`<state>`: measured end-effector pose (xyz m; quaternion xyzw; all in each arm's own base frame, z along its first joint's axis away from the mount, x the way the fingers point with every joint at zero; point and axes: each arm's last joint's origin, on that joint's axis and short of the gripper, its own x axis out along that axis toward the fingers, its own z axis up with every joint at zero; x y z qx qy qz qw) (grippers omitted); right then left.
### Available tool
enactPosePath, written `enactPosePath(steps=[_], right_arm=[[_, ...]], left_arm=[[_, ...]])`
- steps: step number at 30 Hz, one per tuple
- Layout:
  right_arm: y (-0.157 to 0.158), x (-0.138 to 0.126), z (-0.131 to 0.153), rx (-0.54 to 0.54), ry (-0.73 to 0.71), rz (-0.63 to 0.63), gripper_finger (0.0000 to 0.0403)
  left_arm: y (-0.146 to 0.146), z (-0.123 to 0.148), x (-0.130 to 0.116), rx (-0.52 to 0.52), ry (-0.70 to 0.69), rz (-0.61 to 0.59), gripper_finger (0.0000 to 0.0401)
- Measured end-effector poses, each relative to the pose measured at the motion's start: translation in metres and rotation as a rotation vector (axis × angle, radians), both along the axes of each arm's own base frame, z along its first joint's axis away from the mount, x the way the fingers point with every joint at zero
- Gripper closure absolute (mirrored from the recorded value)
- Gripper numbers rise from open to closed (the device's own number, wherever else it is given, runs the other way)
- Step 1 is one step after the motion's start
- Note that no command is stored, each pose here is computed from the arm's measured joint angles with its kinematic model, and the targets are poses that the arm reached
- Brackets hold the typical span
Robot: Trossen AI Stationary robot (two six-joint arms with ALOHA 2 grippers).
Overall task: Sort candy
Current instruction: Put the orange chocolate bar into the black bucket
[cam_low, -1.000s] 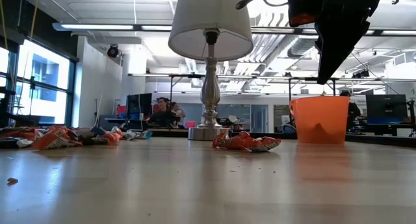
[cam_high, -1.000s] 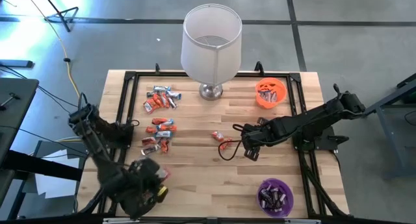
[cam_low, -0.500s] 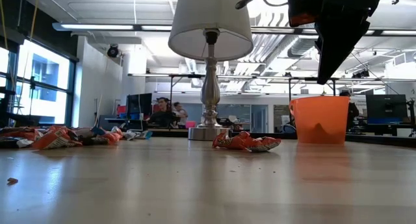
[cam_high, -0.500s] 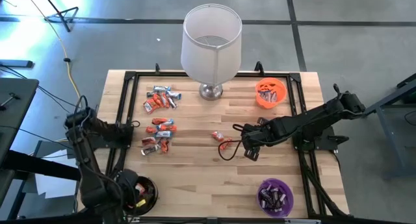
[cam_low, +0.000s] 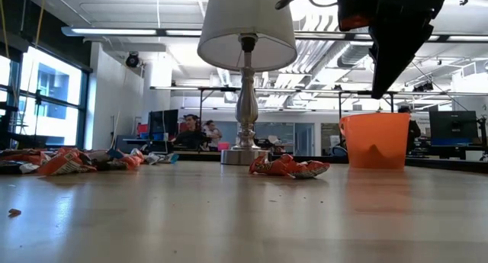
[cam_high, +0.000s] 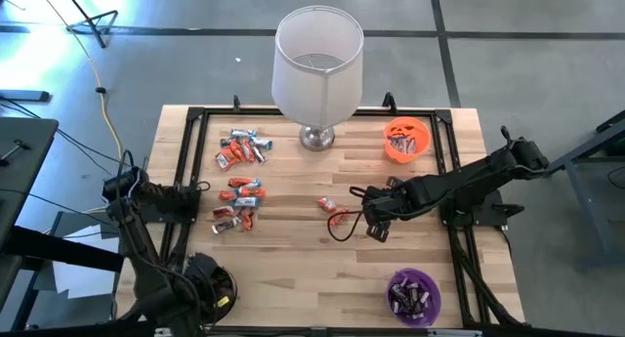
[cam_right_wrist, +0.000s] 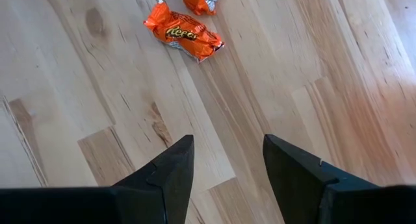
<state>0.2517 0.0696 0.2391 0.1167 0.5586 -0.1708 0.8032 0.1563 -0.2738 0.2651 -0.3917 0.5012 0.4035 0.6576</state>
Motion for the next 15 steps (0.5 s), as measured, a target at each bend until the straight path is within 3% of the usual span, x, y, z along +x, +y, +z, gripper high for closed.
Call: enactPosePath(steps=[9, 15], right_arm=[[0.0, 0.001, 0.0, 0.002, -0.007, 0.0, 0.0222], [0.0, 0.001, 0.0, 0.003, -0.009, 0.0, 0.0222]], left_arm=[[0.03, 0.015, 0.046, 0.141, -0.09, -0.132, 0.0196], [0.063, 0.016, 0.088, 0.296, -0.099, -0.366, 0.0196]])
